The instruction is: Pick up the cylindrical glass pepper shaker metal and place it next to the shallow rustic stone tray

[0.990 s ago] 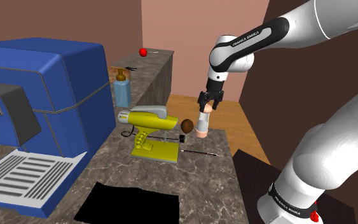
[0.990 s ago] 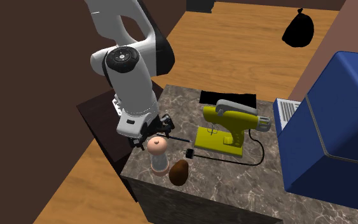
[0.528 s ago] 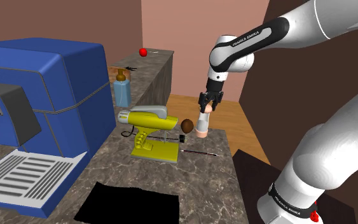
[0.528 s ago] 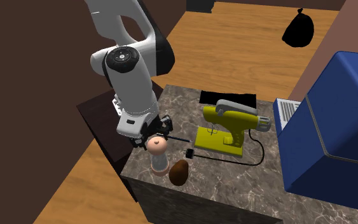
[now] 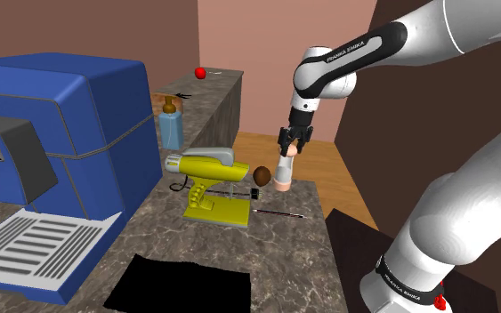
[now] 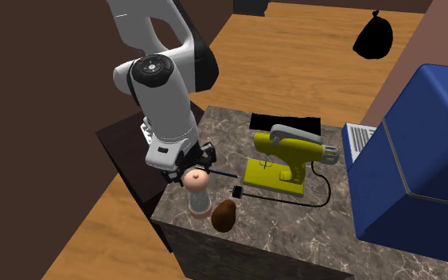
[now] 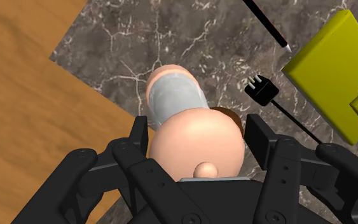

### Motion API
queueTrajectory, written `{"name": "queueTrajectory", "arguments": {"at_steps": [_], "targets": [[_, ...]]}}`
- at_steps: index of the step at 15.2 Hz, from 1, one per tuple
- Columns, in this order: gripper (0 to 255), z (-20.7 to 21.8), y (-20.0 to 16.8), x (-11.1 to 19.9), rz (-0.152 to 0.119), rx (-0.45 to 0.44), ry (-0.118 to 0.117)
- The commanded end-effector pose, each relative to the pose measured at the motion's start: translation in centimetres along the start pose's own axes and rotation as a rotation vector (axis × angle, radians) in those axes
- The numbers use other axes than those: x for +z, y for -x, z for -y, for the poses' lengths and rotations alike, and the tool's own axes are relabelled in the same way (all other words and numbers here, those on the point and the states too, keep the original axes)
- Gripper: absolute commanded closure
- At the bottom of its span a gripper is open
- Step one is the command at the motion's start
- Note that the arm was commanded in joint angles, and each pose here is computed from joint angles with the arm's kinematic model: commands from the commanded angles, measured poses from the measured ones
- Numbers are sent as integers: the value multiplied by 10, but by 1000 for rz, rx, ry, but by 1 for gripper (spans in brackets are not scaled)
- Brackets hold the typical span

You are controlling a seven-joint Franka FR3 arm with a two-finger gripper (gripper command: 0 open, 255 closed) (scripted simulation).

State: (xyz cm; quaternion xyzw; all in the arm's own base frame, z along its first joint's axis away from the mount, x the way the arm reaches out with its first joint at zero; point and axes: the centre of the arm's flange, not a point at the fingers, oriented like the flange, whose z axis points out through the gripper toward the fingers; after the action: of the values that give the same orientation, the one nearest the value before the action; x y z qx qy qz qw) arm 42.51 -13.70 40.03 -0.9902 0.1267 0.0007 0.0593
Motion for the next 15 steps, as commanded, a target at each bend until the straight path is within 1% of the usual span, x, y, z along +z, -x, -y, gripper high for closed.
{"name": "queueTrajectory", "arguments": {"at_steps": [1, 15], "targets": [[255, 1, 0, -9, 0, 0, 0], [255, 9, 1, -82, 0, 0, 0]]}}
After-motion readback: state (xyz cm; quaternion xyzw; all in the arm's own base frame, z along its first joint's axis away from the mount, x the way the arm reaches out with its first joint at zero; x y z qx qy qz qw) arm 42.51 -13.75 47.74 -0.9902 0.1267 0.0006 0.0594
